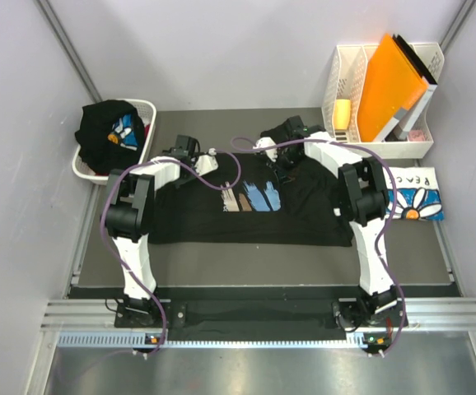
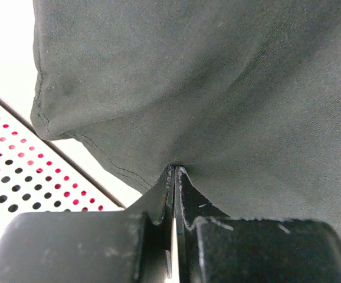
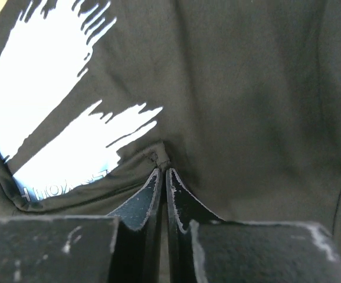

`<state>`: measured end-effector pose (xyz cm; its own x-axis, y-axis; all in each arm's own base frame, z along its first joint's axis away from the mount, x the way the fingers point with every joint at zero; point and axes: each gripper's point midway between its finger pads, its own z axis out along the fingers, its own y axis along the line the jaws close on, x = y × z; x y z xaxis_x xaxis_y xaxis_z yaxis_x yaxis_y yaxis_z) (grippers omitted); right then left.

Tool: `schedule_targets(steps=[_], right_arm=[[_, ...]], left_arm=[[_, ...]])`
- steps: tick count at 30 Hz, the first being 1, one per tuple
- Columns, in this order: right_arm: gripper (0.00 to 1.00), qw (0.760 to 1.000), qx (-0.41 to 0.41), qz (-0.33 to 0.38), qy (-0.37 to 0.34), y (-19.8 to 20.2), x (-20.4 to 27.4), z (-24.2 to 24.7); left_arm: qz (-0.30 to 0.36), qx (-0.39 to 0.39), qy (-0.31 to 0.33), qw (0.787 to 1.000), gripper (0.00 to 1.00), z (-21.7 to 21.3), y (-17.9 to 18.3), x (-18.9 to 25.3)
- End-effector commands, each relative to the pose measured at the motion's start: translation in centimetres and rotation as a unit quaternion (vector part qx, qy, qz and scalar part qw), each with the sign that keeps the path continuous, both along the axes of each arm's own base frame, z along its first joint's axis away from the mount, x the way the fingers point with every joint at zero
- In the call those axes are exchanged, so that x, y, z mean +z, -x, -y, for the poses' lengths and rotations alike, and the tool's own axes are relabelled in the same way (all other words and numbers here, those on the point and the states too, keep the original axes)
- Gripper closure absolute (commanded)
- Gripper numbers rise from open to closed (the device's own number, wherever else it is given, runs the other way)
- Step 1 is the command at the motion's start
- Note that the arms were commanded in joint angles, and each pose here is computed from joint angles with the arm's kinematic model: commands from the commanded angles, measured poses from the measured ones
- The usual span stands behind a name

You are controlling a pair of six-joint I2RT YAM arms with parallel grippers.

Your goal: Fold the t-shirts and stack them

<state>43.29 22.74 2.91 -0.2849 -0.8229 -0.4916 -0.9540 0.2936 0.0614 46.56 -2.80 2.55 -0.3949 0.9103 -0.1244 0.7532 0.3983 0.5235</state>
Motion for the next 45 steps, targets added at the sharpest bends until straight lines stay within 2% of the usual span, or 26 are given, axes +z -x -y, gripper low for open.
schedule_targets(steps=[1,4,6,8,13,17,31,33,34,35,38,41,45], right_arm=[[0.98,0.999,0.015,0.031,-0.02,-1.0,1.8,-1.9],[0.91,0.999,0.019,0.029,-0.017,-0.7,2.1,-2.1],[0.82,0.999,0.026,0.028,-0.016,-0.5,2.2,-2.2],[0.8,0.999,0.029,0.026,-0.014,-0.2,2.3,-2.2],[0.82,0.998,0.033,0.04,-0.021,-0.3,3.3,-2.6],[1.0,0.998,0.031,0.051,-0.027,-0.8,3.8,-2.9],[1.0,0.996,0.014,0.088,-0.015,-2.4,3.5,-3.3],[0.91,0.996,0.017,0.089,-0.014,-2.4,3.5,-3.3],[0.82,0.996,0.018,0.088,-0.012,-2.3,3.3,-3.4],[0.6,0.996,0.018,0.09,-0.011,-2.4,3.4,-3.2],[0.39,0.996,0.017,0.092,-0.009,-2.3,3.7,-3.1],[0.3,0.994,0.004,0.103,-0.019,-2.2,5.5,-2.8],[0.27,0.984,-0.044,0.161,-0.062,-3.8,11.4,-1.9]], left_arm=[[-0.028,0.0,0.018,0.999,1.0,0.8,1.8,-1.1],[-0.03,-0.002,0.018,0.999,1.0,0.9,1.9,-1.3],[-0.028,-0.001,0.018,0.999,1.0,0.9,1.7,-1.3],[-0.028,-0.001,0.018,0.999,1.0,1.0,1.6,-1.4],[-0.031,-0.002,0.019,0.999,1.0,1.5,1.8,-1.6],[-0.031,-0.006,0.017,0.999,1.0,1.7,1.8,-1.6],[-0.031,-0.01,0.017,0.999,1.0,2.2,1.9,-1.5],[-0.03,-0.01,0.016,0.999,1.0,2.1,1.9,-1.4],[-0.028,-0.01,0.016,0.999,1.0,2.2,1.7,-1.2],[-0.028,-0.01,0.016,0.999,1.0,2.1,1.8,-1.3],[-0.028,-0.008,0.013,0.999,1.0,2.0,1.7,-1.1],[-0.024,-0.003,0.009,1.0,1.0,1.8,1.8,-0.6],[0.007,0.005,0.015,1.0,0.98,1.8,1.3,1.6]])
